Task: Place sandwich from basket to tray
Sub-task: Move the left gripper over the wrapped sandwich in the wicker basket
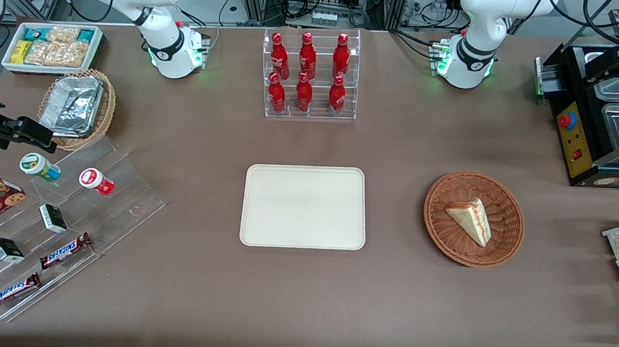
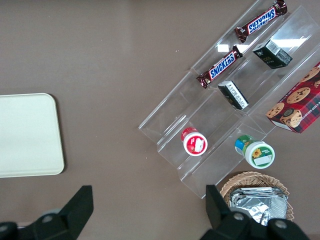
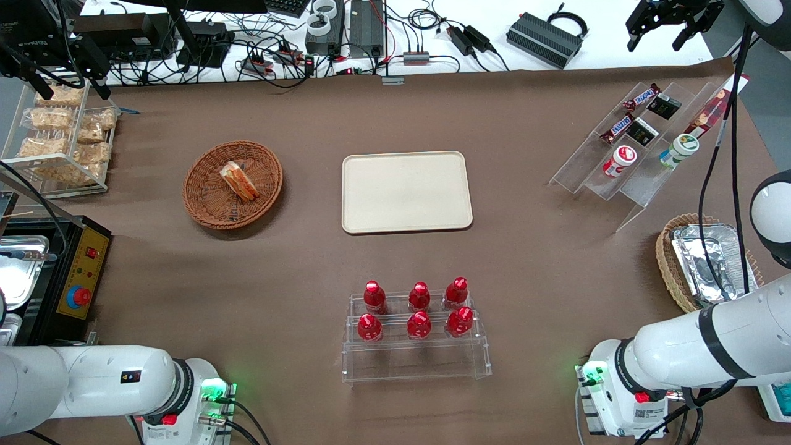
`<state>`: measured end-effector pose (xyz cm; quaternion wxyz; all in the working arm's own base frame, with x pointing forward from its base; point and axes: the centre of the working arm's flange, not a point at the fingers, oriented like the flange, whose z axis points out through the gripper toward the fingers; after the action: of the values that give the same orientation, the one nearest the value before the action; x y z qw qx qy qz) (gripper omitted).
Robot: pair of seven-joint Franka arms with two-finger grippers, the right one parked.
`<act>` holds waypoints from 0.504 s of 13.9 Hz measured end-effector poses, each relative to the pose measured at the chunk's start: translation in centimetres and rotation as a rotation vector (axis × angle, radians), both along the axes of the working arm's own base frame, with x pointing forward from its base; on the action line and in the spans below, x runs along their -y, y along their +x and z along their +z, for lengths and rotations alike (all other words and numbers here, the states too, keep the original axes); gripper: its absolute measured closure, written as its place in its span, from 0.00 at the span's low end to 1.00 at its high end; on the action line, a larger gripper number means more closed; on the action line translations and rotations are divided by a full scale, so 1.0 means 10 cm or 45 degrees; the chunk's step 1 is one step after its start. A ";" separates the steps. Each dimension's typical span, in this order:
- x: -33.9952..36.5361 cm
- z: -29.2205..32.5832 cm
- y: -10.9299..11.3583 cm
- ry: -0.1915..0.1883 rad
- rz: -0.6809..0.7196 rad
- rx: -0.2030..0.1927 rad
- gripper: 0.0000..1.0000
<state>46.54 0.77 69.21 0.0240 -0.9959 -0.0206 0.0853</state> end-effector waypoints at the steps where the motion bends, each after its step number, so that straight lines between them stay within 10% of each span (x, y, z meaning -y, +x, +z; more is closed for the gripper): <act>1: -0.01 0.00 0.00 0.000 0.002 0.000 0.00; 7: -0.03 -0.29 0.29 0.011 0.008 -0.005 0.00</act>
<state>49.41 1.10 66.26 0.0282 -0.9955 -0.0241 0.0873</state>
